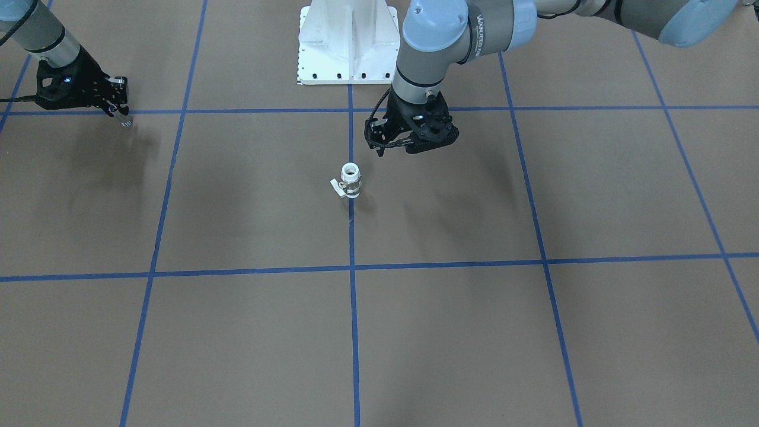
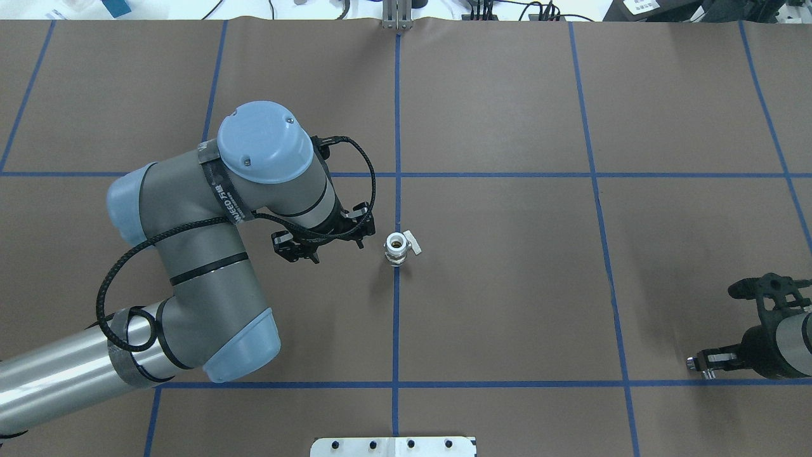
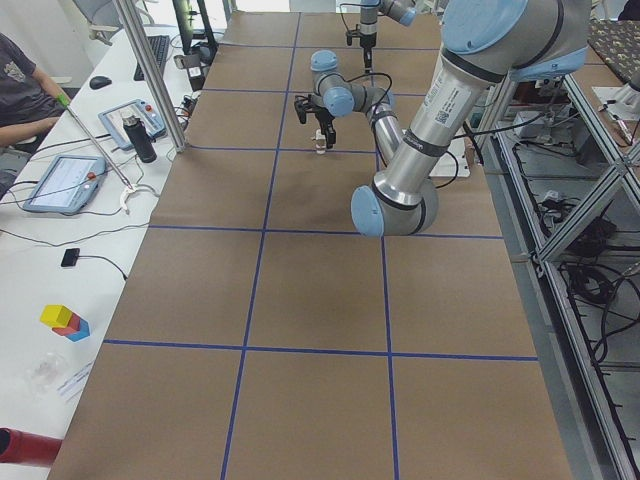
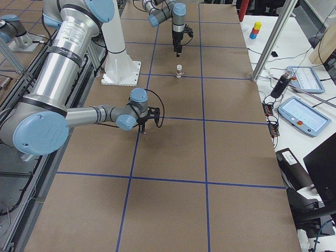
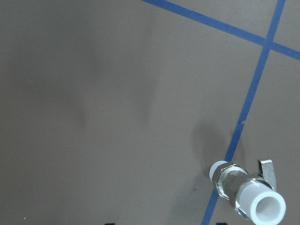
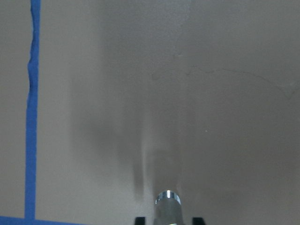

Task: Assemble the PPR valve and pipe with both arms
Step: 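Withdraw the left gripper while the right gripper brings the metal pipe inward, then position the pipe above the valve with the right gripper while the left arm retracts, then press the metal pipe down into the valve's top opening with the right gripper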

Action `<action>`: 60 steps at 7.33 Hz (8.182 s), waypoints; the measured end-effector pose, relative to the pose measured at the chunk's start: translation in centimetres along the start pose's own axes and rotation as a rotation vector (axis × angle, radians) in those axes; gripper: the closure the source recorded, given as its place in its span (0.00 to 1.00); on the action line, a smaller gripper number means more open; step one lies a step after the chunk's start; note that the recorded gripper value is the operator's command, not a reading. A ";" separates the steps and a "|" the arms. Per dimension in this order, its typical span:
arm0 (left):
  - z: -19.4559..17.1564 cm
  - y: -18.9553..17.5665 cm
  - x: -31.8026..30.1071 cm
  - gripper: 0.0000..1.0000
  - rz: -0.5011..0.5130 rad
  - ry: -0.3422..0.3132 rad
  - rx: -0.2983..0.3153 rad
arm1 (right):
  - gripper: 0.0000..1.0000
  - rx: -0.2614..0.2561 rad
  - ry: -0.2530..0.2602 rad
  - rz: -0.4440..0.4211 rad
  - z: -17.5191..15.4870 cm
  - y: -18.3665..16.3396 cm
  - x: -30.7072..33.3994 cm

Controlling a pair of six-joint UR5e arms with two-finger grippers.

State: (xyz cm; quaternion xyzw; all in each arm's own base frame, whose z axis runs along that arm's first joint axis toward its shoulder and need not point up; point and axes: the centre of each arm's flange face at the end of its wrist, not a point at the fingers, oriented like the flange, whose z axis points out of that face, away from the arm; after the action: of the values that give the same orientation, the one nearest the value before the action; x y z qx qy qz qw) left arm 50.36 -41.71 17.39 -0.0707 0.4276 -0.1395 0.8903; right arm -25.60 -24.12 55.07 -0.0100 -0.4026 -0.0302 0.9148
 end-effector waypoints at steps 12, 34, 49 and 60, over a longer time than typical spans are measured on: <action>-2.6 -6.5 -15.8 0.23 0.221 -0.074 0.049 | 1.00 0.031 -0.112 0.168 -9.7 -16.2 -25.3; -3.1 -12.2 -32.1 0.22 0.431 -0.070 0.076 | 1.00 0.034 -0.053 0.307 -8.0 -20.9 -50.0; -3.2 -12.2 -31.9 0.22 0.432 -0.067 0.078 | 1.00 0.053 -0.047 0.307 -7.9 -21.2 -50.0; -3.2 -12.2 -31.8 0.22 0.431 -0.065 0.079 | 1.00 0.045 -0.035 0.307 -7.0 -20.9 -50.1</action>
State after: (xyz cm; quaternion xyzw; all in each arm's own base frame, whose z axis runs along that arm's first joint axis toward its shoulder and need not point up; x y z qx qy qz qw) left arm 26.62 -43.49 41.98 0.0527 0.3980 0.0396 0.9150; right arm -55.56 -42.95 13.29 -0.0513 -0.4129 0.1191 0.9015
